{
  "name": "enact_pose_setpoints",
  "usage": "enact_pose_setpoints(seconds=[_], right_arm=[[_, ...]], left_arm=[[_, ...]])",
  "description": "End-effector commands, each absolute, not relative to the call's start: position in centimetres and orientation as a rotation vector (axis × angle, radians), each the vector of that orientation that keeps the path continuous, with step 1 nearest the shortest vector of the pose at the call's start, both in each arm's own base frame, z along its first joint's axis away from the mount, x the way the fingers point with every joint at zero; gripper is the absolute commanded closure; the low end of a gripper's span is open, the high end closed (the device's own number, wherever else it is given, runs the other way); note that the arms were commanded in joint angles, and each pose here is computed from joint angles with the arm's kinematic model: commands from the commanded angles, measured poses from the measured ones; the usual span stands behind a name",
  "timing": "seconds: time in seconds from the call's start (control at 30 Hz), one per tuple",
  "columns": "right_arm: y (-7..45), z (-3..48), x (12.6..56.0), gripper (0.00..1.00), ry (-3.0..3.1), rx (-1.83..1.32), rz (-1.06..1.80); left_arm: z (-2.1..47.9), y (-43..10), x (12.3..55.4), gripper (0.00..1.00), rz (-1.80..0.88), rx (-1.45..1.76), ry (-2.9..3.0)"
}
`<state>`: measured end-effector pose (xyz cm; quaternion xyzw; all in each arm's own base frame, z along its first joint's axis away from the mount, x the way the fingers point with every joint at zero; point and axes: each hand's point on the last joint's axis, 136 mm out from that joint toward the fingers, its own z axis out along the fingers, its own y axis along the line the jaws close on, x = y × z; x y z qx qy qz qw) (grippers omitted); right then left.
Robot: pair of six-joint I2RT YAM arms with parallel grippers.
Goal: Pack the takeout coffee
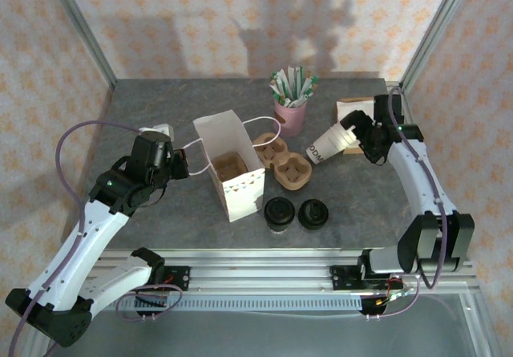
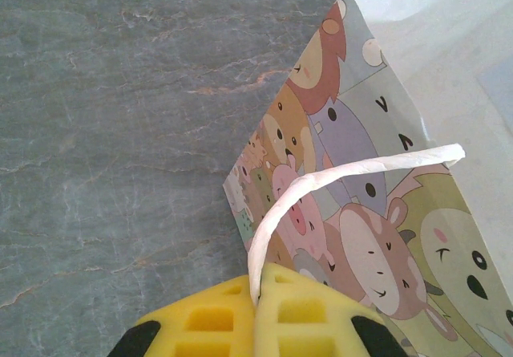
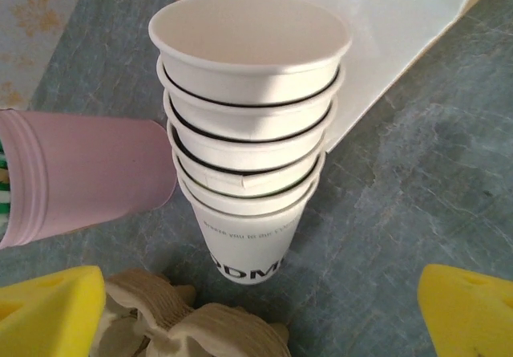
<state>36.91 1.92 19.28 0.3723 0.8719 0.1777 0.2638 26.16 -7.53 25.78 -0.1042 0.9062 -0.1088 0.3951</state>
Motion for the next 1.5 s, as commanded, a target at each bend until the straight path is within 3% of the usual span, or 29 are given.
enact_pose_setpoints(seconds=[0.0, 0.2, 1.47], right_arm=[[1.7, 20.2, 38.9, 0.01, 2.318, 0.936, 0.481], [0.5, 18.1, 40.2, 0.01, 2.364, 0.912, 0.36], [-0.8, 13.9, 44.7, 0.01, 2.286, 1.002, 0.31]], left_arm=[[26.2, -7.0, 26.1, 1.0, -0.248, -0.275, 2.291], [26.0, -7.0, 26.3, 1.0, -0.247, -0.278, 2.291], [25.5, -7.4, 27.0, 1.0, -0.259, -0.286, 2.295]])
